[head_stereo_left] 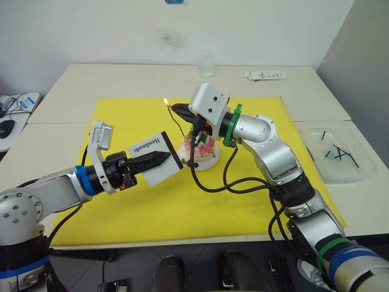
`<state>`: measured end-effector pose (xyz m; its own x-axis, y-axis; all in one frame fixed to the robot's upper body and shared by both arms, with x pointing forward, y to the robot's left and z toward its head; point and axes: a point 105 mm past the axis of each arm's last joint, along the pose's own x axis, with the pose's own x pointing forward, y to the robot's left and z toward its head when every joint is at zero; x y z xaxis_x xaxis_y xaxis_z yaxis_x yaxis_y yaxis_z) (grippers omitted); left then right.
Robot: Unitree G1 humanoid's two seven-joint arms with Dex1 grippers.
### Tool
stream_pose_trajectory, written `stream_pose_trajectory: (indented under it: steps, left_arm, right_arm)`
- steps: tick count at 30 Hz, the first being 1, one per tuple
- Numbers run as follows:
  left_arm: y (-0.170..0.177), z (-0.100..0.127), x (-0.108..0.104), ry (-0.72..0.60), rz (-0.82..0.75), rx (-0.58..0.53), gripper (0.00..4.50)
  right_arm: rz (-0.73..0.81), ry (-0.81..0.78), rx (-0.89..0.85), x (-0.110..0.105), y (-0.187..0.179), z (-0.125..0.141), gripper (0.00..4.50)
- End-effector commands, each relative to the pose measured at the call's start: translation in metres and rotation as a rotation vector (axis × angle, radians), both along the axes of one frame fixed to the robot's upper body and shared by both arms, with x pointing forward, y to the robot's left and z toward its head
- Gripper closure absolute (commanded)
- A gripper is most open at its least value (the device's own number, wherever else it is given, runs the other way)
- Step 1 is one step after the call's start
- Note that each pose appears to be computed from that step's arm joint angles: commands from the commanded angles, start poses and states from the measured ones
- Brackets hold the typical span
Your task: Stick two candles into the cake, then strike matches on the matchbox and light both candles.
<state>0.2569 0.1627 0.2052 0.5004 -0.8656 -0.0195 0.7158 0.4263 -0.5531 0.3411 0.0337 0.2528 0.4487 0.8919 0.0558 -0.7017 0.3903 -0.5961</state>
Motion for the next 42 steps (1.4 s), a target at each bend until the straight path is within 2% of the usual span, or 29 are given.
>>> stream_pose_trajectory:
  steps: [1, 30, 38, 42]
  left_arm:
    - [-0.003, 0.008, -0.004, -0.036, -0.025, -0.006, 4.5]
    - [-0.003, 0.008, -0.001, -0.035, -0.035, -0.011, 4.5]
    - [-0.004, 0.008, 0.001, -0.035, -0.042, -0.016, 4.5]
    - [-0.008, 0.007, 0.001, -0.033, -0.056, -0.026, 4.5]
  right_arm:
    - [0.022, -0.064, 0.031, -0.007, 0.002, 0.019, 4.49]
    - [0.008, -0.064, 0.034, -0.005, -0.004, 0.021, 4.49]
    - [-0.081, -0.056, 0.085, 0.008, -0.019, 0.026, 4.49]
    - [-0.088, -0.049, 0.095, 0.006, -0.025, 0.025, 4.49]
